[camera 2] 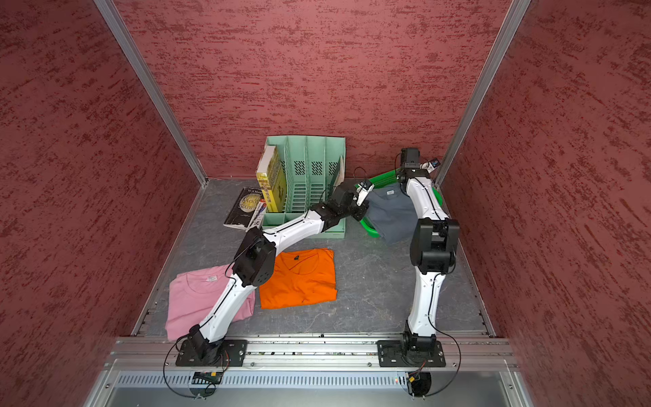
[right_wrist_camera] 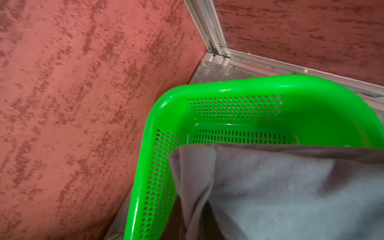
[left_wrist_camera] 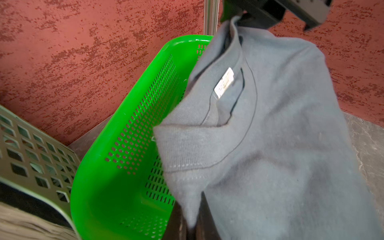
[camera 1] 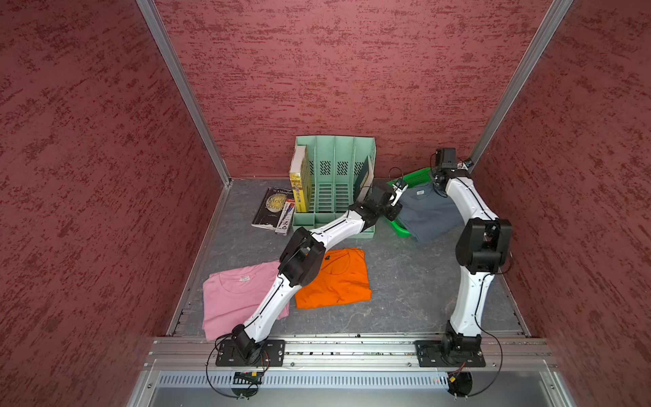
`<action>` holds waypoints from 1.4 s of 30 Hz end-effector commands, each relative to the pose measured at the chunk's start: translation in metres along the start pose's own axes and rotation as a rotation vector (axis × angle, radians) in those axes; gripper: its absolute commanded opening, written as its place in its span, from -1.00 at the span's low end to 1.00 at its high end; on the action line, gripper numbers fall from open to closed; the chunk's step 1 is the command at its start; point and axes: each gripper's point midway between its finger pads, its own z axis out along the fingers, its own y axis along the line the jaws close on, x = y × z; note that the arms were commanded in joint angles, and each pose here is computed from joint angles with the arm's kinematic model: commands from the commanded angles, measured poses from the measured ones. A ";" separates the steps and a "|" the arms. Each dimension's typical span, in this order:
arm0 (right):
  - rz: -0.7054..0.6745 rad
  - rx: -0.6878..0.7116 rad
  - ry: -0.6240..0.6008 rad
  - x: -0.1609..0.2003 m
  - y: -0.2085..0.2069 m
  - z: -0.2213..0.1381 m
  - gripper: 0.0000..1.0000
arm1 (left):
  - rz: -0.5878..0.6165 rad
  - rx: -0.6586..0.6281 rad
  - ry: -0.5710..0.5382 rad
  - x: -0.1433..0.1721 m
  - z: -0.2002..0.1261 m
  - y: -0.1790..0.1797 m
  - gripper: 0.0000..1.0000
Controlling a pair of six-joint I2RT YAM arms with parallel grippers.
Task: Put the folded t-shirts into the basket
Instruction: Move the bin to the center of the board.
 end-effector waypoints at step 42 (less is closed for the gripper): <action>0.048 0.367 0.193 0.042 -0.207 -0.081 -1.00 | -0.252 0.307 0.245 0.081 -0.106 -0.221 -1.00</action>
